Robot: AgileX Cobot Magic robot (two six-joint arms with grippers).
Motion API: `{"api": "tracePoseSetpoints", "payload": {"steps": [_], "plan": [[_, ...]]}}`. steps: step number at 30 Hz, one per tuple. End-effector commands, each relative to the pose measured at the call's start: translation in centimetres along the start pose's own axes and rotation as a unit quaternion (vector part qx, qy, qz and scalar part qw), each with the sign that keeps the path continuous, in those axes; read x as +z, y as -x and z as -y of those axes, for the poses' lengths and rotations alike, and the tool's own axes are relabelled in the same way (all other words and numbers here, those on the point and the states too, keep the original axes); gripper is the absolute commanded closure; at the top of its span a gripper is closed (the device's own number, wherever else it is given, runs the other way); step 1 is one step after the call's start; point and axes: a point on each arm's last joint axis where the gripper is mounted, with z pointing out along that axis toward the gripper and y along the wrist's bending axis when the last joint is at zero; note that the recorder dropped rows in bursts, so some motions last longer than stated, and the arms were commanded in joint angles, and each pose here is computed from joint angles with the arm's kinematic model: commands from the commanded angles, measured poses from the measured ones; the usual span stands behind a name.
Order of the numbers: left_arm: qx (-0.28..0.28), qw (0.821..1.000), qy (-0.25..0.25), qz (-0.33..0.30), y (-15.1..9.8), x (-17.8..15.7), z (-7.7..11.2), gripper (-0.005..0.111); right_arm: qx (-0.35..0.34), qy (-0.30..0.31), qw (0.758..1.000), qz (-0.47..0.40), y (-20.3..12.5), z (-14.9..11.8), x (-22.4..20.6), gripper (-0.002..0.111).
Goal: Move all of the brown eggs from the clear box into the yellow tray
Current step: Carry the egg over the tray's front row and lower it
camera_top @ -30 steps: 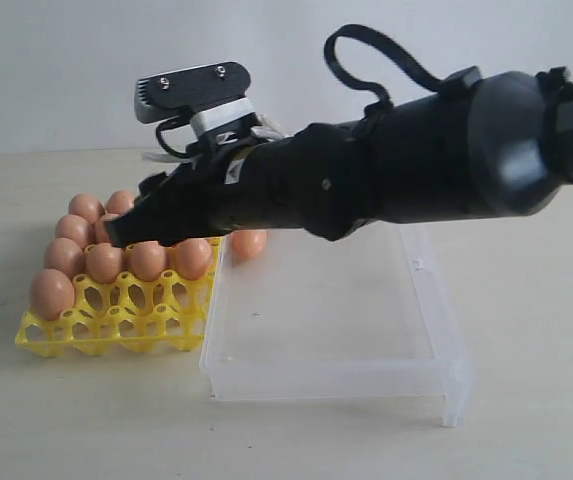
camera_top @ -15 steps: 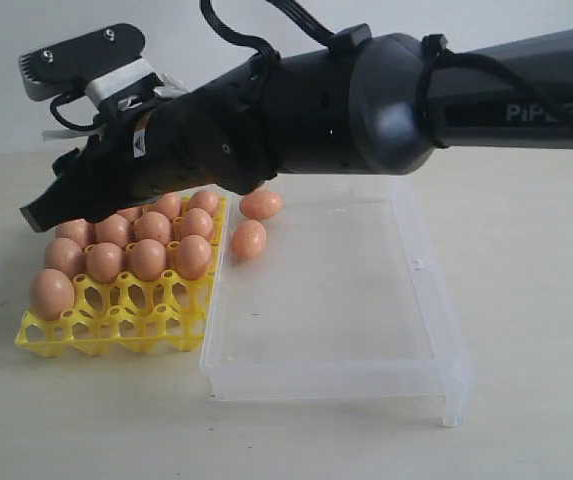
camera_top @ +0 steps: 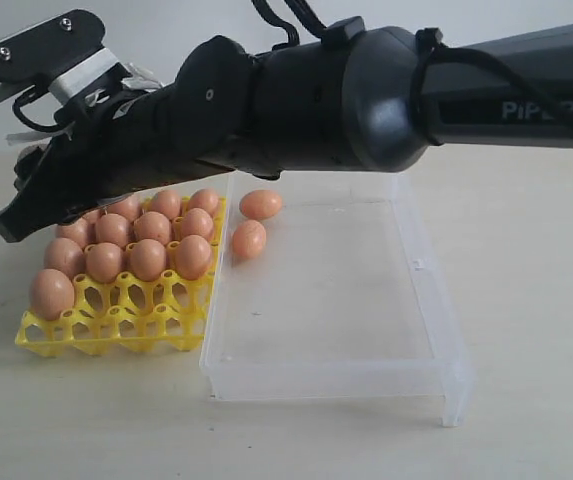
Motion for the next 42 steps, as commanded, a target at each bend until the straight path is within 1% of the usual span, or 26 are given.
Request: {"api": "tracePoseSetpoints", "payload": {"steps": [1,2,5,8,11,15,20,22,26,29,32,36,37,39,42], "plan": [[0.0,1.0,-0.001,0.008,0.2,-0.1,0.0,0.107,0.032,-0.001,0.999,0.0,-0.5,0.1,0.9,0.108],[0.0,1.0,-0.001,0.008,0.2,-0.1,0.0,0.107,0.038,-0.001,0.999,-0.004,-0.9,0.1,1.3,0.108],[0.0,1.0,-0.001,0.008,0.2,-0.1,0.0,0.107,0.059,-0.014,0.998,-0.024,-3.6,0.4,3.8,0.108],[0.0,1.0,-0.001,0.008,0.2,-0.1,0.0,0.107,0.101,-0.044,0.993,-0.033,-6.1,0.9,5.9,0.108],[0.0,1.0,-0.001,0.008,0.2,-0.1,0.0,0.107,0.109,-0.068,0.991,-0.032,-7.2,1.2,6.8,0.108],[0.0,1.0,-0.001,0.008,0.2,-0.1,0.0,0.107,0.111,-0.067,0.991,-0.033,-7.2,1.2,6.8,0.108],[0.0,1.0,-0.001,0.008,0.2,-0.1,0.0,0.107,0.085,-0.005,0.994,-0.065,-7.5,0.1,6.8,0.108],[0.0,1.0,-0.001,0.008,0.2,-0.1,0.0,0.107,0.068,0.009,0.996,-0.057,-7.4,0.1,6.8,0.108],[0.0,1.0,-0.001,0.008,0.2,-0.1,0.0,0.107,0.062,0.043,0.997,-0.026,-6.8,-0.4,6.8,0.108],[0.0,1.0,-0.001,0.008,0.2,-0.1,0.0,0.107,0.07,0.038,0.996,-0.027,-6.8,-0.1,6.8,0.108],[0.0,1.0,-0.001,0.008,0.2,-0.1,0.0,0.107,0.099,0.023,0.994,-0.027,-6.9,0.5,6.8,0.108],[0.0,1.0,-0.001,0.008,0.2,-0.1,0.0,0.107,0.093,0.024,0.995,-0.023,-6.8,0.6,6.8,0.108],[0.0,1.0,-0.001,0.008,0.2,-0.1,0.0,0.107,0.062,0.024,0.998,-0.022,-6.8,0.7,6.8,0.108],[0.0,1.0,-0.001,0.008,0.2,-0.1,0.0,0.107,0.036,0.031,0.999,-0.02,-6.8,0.8,6.7,0.108],[0.0,1.0,-0.001,0.008,0.2,-0.1,0.0,0.107,0.021,0.034,0.999,-0.018,-6.8,0.7,6.7,0.108]]}}
